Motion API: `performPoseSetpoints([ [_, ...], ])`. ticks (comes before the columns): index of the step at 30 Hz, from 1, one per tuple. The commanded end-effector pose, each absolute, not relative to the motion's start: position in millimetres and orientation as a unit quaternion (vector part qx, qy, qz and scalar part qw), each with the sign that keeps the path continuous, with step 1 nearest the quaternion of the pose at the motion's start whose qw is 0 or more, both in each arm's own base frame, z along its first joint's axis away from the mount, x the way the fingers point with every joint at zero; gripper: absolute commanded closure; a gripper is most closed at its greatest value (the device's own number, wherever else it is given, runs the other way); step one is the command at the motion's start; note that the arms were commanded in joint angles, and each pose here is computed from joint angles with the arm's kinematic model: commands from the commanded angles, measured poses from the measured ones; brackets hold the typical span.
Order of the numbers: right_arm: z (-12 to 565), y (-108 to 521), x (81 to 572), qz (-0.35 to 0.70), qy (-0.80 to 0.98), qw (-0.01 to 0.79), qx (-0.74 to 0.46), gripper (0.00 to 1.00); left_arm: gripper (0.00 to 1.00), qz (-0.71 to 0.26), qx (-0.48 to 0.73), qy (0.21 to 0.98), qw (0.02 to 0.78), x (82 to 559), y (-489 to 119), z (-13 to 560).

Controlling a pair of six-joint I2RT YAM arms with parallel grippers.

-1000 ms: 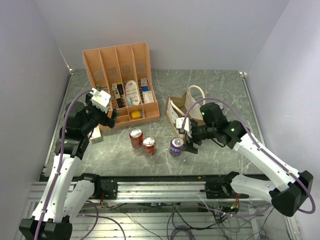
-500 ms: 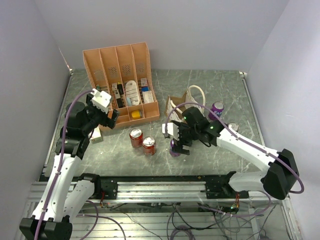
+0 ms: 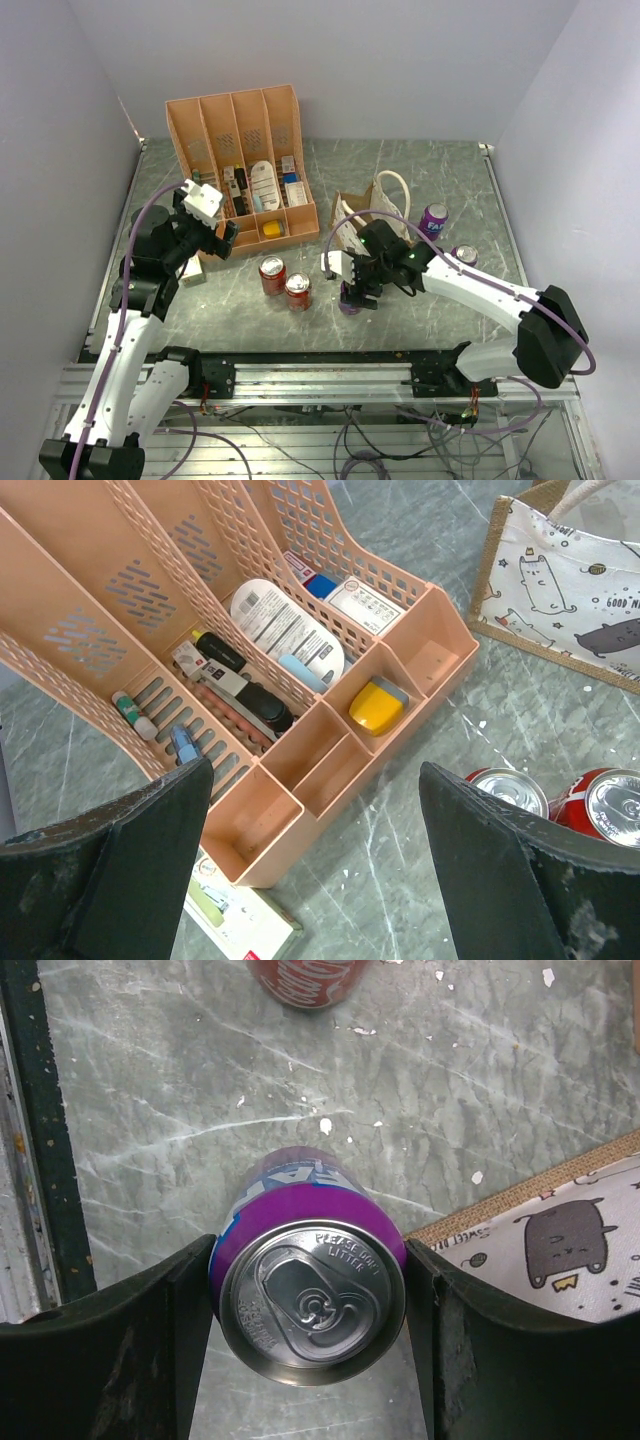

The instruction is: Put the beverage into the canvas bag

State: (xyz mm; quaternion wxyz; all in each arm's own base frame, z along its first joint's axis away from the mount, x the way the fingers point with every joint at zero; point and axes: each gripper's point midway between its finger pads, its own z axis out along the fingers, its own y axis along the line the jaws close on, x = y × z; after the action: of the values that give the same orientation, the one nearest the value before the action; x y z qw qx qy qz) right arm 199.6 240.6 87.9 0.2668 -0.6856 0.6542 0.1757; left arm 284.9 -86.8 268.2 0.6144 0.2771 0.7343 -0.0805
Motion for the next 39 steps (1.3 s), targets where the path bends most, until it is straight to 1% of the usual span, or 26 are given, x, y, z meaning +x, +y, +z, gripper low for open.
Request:
performPoseSetpoints([
  [1, 104, 248, 193, 0.199, 0.645, 0.288, -0.679, 0.45, 0.05, -0.083, 0.287, 0.722, 0.624, 283, -88, 274],
  [7, 139, 259, 187, 0.233, 0.628, 0.316, -0.672, 0.65, 0.05, -0.090, 0.294, 0.720, 0.623, 284, -91, 275],
  [9, 153, 264, 186, 0.244, 0.620, 0.325, -0.672, 0.69, 0.05, -0.100, 0.297, 0.720, 0.619, 285, -95, 275],
  [14, 198, 275, 188, 0.260, 0.602, 0.350, -0.669, 0.73, 0.05, -0.113, 0.304, 0.724, 0.609, 290, -100, 279],
  [19, 260, 284, 193, 0.267, 0.579, 0.415, -0.649, 0.74, 0.05, -0.107, 0.304, 0.732, 0.600, 296, -98, 279],
  [22, 304, 287, 207, 0.253, 0.573, 0.471, -0.621, 0.74, 0.05, -0.115, 0.296, 0.733, 0.602, 297, -100, 279],
  [30, 392, 283, 240, 0.215, 0.579, 0.582, -0.529, 0.75, 0.05, -0.108, 0.289, 0.725, 0.615, 293, -97, 278],
  [36, 432, 251, 294, 0.150, 0.644, 0.639, -0.393, 0.76, 0.05, -0.112, 0.291, 0.720, 0.620, 288, -99, 281],
  [39, 437, 229, 321, 0.113, 0.663, 0.654, -0.346, 0.76, 0.05, -0.114, 0.293, 0.717, 0.622, 285, -99, 280],
])
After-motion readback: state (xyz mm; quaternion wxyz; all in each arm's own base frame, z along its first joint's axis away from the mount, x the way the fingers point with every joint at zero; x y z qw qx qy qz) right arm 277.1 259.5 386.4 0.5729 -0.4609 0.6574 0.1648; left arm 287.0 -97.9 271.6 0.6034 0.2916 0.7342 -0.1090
